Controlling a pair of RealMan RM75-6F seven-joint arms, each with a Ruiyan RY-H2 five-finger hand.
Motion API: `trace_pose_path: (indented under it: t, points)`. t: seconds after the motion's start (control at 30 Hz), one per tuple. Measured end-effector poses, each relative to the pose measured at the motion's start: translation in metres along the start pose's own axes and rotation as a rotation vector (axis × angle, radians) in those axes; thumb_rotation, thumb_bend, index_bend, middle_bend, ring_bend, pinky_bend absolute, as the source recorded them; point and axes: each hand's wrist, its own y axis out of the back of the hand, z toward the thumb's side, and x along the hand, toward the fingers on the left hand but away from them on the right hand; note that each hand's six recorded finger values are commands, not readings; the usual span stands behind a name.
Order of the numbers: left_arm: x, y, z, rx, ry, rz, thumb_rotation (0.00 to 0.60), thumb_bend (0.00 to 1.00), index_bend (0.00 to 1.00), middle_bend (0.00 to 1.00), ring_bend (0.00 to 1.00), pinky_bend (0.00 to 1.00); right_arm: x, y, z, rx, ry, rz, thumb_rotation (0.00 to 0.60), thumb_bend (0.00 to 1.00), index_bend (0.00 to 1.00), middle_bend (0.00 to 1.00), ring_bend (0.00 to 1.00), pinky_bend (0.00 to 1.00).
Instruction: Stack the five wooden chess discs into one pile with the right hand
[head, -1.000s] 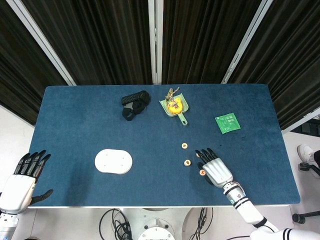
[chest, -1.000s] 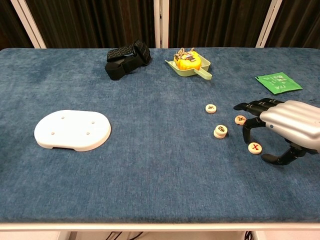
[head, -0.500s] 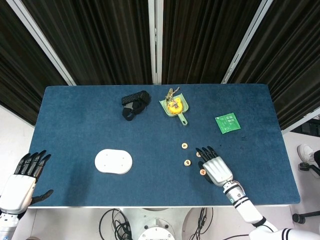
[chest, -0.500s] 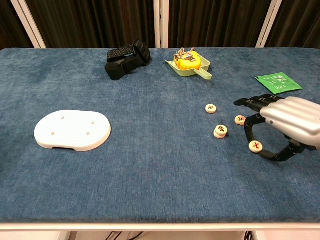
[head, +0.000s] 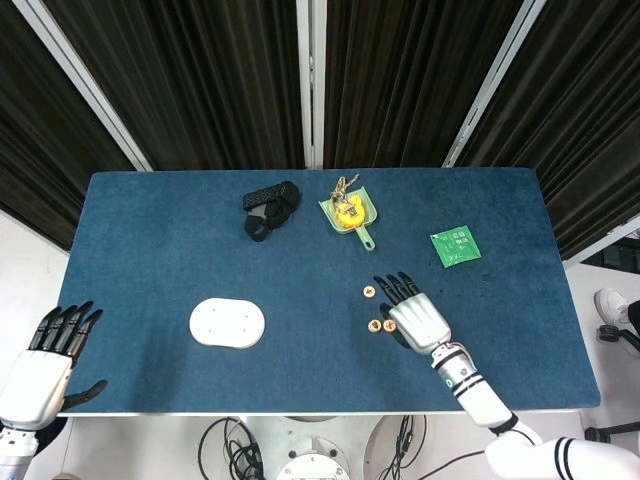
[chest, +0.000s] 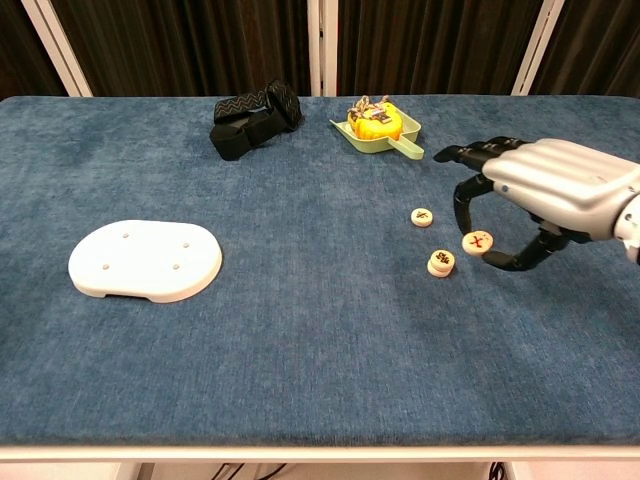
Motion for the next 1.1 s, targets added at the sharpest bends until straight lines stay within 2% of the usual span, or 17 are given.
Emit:
trace_pose_path:
  t: [0.37, 1.1]
  points:
    - [0.001, 0.001, -0.003, -0.009, 0.003, -0.001, 0.600, 0.06, 0.00, 0.00, 0.00, 0.00, -0.019, -0.003, 0.015, 0.017, 0.001, 0.044, 0.600, 0.26, 0.51, 0.02, 0.00, 0.00]
    - [0.001, 0.000, -0.004, -0.011, 0.006, -0.007, 0.600, 0.06, 0.00, 0.00, 0.00, 0.00, -0.023, -0.007, 0.020, 0.022, -0.002, 0.069, 0.600, 0.26, 0.50, 0.02, 0.00, 0.00]
